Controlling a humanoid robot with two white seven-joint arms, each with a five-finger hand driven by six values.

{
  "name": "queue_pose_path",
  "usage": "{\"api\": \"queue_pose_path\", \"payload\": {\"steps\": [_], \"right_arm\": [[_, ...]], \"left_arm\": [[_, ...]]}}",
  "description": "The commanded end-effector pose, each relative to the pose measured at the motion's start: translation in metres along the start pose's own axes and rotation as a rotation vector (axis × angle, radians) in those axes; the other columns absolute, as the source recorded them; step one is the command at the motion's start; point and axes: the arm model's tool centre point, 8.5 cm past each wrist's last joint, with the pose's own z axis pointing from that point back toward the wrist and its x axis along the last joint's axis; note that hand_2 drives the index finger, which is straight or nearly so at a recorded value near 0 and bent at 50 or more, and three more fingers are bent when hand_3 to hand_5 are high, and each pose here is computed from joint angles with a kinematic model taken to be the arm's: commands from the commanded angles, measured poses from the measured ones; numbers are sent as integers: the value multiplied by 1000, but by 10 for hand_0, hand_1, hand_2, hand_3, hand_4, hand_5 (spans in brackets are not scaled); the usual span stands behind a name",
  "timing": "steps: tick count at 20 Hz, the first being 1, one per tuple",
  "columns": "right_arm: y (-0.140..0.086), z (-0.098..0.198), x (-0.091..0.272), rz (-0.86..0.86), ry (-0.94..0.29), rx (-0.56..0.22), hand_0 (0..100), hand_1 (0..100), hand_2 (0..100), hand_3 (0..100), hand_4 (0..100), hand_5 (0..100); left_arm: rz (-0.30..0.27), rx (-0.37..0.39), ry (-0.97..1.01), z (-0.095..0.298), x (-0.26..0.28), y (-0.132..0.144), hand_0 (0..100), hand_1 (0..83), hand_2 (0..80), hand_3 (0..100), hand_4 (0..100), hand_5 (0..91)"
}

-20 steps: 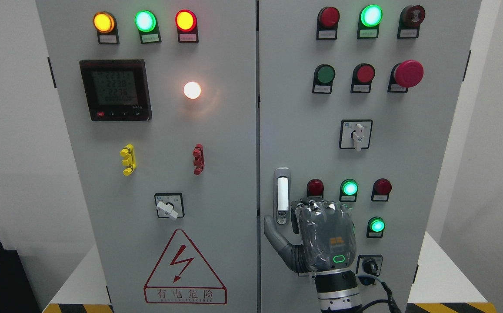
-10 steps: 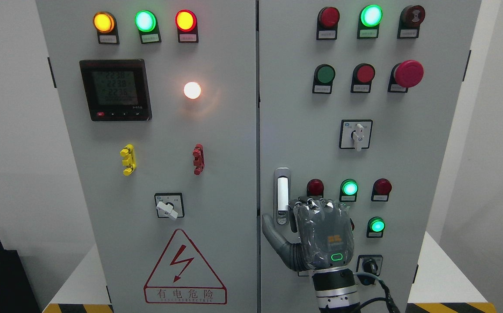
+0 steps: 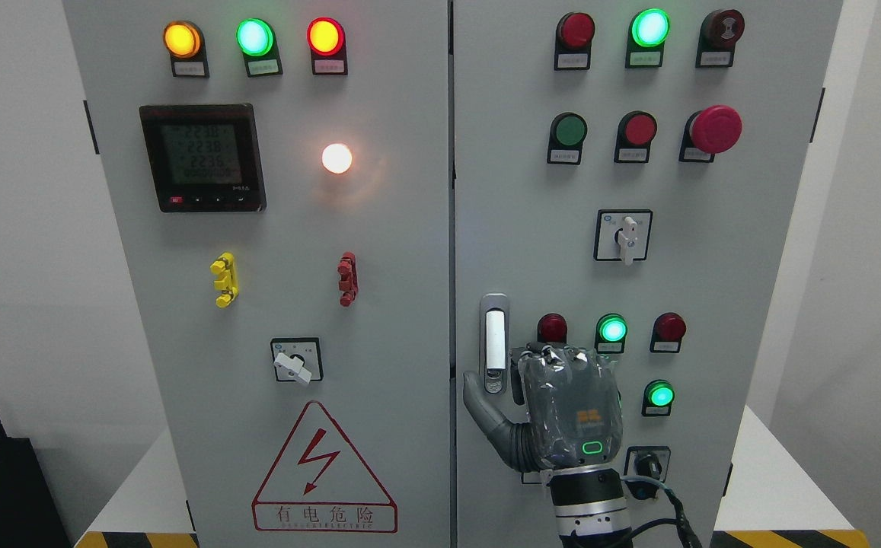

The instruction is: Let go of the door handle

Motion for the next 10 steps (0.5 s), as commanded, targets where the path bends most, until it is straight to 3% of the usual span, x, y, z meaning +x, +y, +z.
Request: {"api": "queue_pose_path", "payload": {"steps": [1,10], "right_arm": [[1,-1,-1,0,3,0,364,192,937,1000,1000,1000],[1,0,-2,-1,7,0,358,199,936,1000,1000,1000]], "left_arm": [[13,4,15,1,-6,1,120,389,0,0,0,0],[13,4,15,1,-6,1,120,389,0,0,0,0]]}}
